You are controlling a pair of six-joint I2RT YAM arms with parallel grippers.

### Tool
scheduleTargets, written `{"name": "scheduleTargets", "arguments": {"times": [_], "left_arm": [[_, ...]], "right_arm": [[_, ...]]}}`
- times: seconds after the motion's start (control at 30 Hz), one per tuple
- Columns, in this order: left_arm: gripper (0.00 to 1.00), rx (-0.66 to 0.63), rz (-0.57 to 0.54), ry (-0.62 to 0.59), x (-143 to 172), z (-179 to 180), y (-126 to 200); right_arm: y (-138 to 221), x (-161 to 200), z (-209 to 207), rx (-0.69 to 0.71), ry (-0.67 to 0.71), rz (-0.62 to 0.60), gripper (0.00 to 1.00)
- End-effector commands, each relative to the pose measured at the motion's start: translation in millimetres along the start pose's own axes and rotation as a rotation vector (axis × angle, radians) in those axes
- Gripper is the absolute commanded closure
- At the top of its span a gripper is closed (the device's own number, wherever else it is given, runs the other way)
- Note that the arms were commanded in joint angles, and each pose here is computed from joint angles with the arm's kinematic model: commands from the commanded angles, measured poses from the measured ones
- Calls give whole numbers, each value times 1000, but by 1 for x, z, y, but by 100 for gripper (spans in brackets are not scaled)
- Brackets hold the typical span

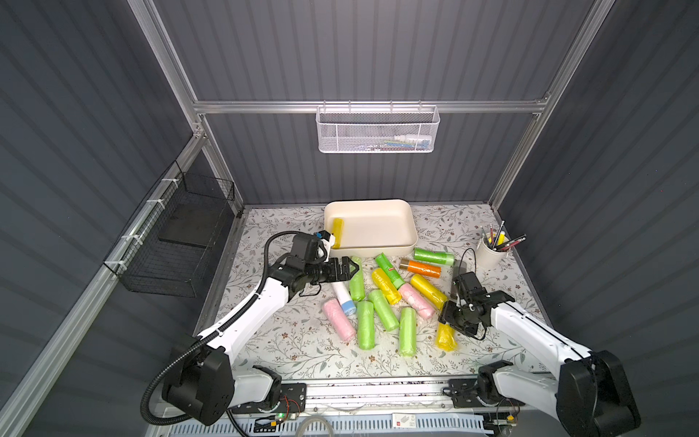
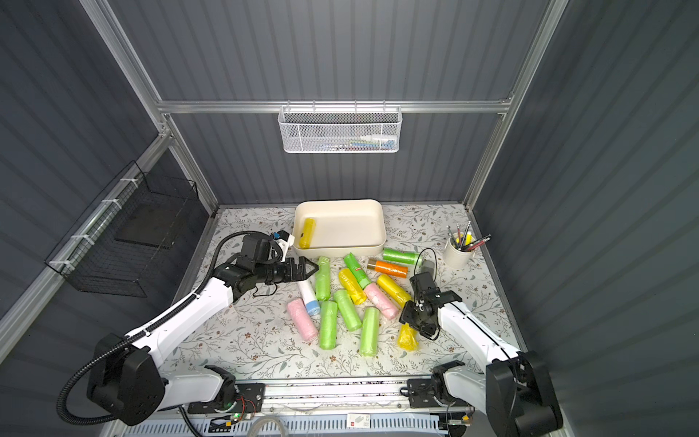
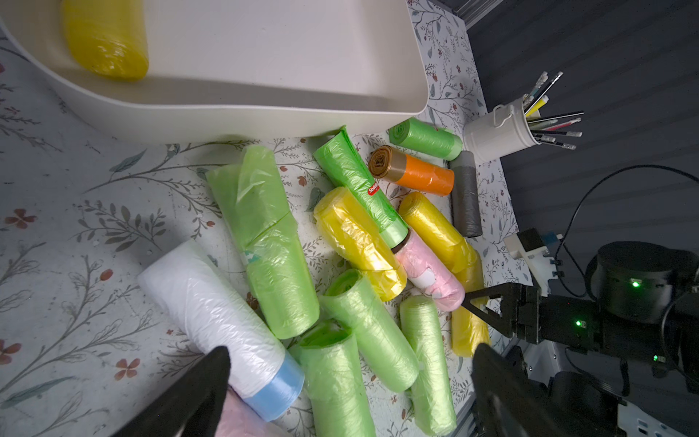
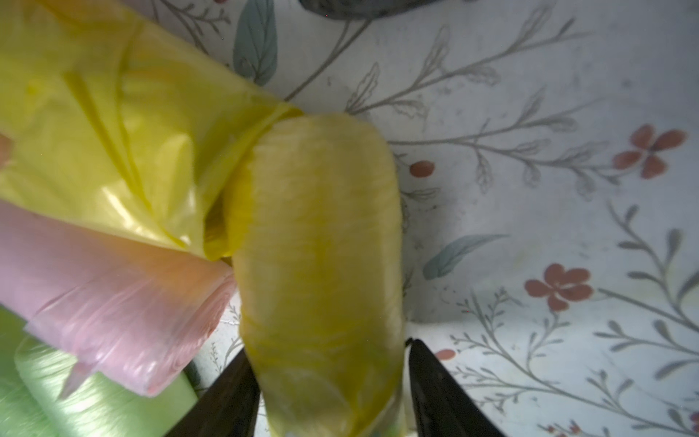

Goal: Put the roll of trash bags into the storage box
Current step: Pick up the roll of trash bags from the center of the board.

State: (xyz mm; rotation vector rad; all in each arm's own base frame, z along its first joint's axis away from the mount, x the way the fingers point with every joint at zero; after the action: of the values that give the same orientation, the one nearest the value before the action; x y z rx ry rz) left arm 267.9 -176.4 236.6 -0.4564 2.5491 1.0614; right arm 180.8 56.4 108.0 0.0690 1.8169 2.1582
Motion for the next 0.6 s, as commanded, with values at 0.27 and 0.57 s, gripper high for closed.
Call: {"name": "scheduleTargets", "arguments": {"times": [0.27,0.57], "left_arm": [[0,-14,23,16,4,3,-3],[0,-12,20,14,5,5,-5]], "right_arm": [[-3,2,-2,18,8,5,47],[0,0,3,-42,7,-29,52]]}}
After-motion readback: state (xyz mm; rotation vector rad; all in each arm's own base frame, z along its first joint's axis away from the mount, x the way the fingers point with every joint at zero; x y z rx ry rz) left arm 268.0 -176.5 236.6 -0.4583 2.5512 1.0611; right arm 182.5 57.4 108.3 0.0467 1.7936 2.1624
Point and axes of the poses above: each gripper's point midway between its finger pads, its own y axis back along the fingers, its own z axis along the line the jaws close on, x = y × z, the point moved 8 cm from there along y, back along the fingers, and after that the axes turned 9 degrees about y, right-handed, at the moved point
